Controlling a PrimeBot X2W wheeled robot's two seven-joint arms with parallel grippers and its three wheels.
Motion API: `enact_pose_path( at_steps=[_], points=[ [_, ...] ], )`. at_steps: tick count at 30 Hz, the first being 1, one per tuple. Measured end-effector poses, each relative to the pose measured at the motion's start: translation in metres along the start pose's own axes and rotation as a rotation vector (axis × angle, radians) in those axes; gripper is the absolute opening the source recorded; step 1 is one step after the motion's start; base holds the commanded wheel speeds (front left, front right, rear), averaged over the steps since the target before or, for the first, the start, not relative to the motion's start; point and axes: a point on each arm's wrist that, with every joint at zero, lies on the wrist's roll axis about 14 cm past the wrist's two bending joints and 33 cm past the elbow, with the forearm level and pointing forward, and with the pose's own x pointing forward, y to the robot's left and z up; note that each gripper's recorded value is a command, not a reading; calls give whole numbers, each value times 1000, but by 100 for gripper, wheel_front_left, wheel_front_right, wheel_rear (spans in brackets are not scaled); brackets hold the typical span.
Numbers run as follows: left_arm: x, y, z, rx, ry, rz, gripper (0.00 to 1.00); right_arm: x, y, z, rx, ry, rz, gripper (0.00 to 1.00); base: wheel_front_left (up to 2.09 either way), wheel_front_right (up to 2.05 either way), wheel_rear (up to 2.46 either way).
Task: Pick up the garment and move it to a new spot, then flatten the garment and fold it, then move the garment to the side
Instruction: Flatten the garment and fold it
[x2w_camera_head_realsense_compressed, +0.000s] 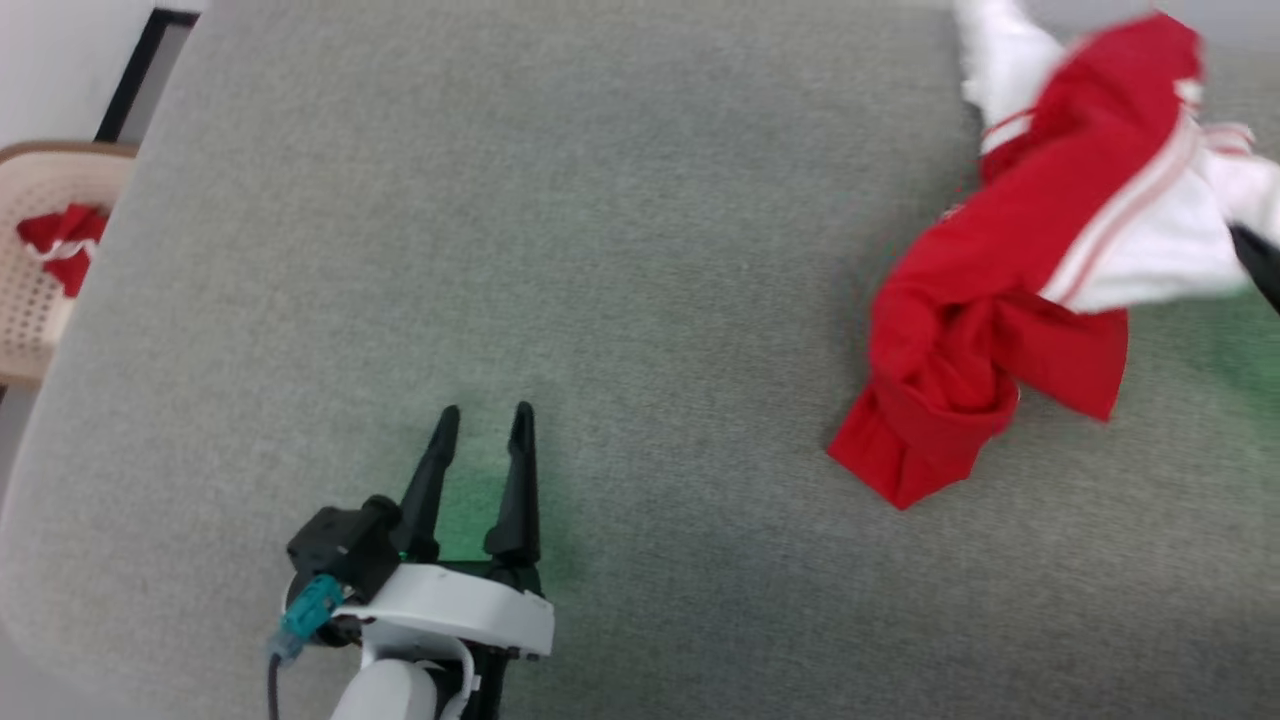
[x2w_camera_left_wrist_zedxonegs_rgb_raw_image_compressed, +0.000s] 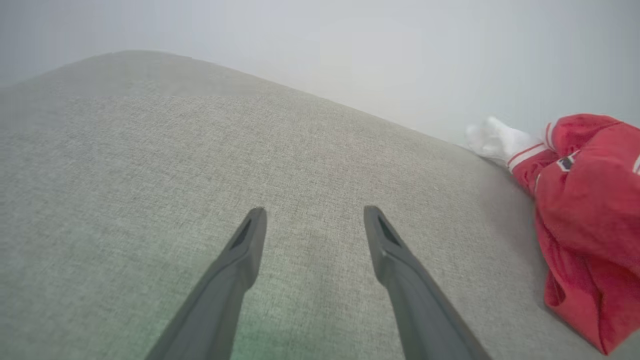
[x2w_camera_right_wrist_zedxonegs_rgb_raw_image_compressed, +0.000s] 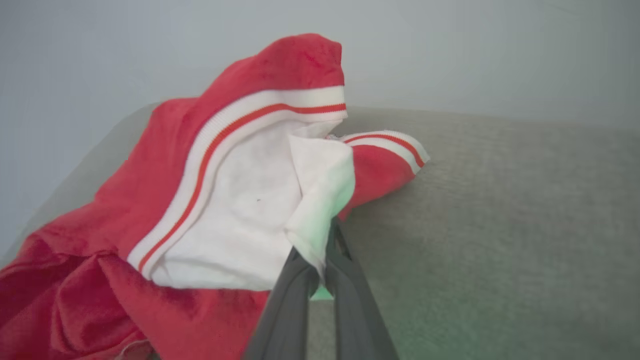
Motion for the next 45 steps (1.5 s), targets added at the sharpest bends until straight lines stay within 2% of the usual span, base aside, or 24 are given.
enact_pose_path(
  at_steps=[6,16,22,24,25,28,31,34,39,42,45],
  points=[
    [1,-8,5,6,-18,-34,100,-53,-42,-36,76,12,-152,0,0,0,0],
    [10,-28,14,37,-53,-111,100,-150,-124,-78,96,56,-476,0,0,0,0],
    [17,-42,9,57,-45,-166,100,-179,-144,-89,104,48,-582,0,0,0,0],
    [20,-47,7,68,-40,-189,100,-180,-143,-89,101,27,-590,54,0,0,0],
    [21,-51,5,75,-37,-205,100,-180,-143,-86,105,-2,-596,100,0,0,0],
    [29,-63,8,99,-45,-261,100,-183,-141,-79,123,-89,-619,100,0,0,0],
    [39,-80,15,156,-63,-349,100,-201,-146,-57,48,-189,-659,100,0,0,0],
    [54,-102,24,242,-56,-455,100,-216,-138,-50,26,-276,-682,100,0,0,0],
    [71,-173,45,358,-39,-701,100,-221,-92,-27,-55,-410,-595,100,0,0,0],
    [78,-216,54,402,4,-836,100,-221,-57,-18,-56,-486,-529,100,0,0,0],
    [86,-251,47,379,136,-926,100,-222,-31,-12,-59,-540,-485,100,0,0,0]
  ],
)
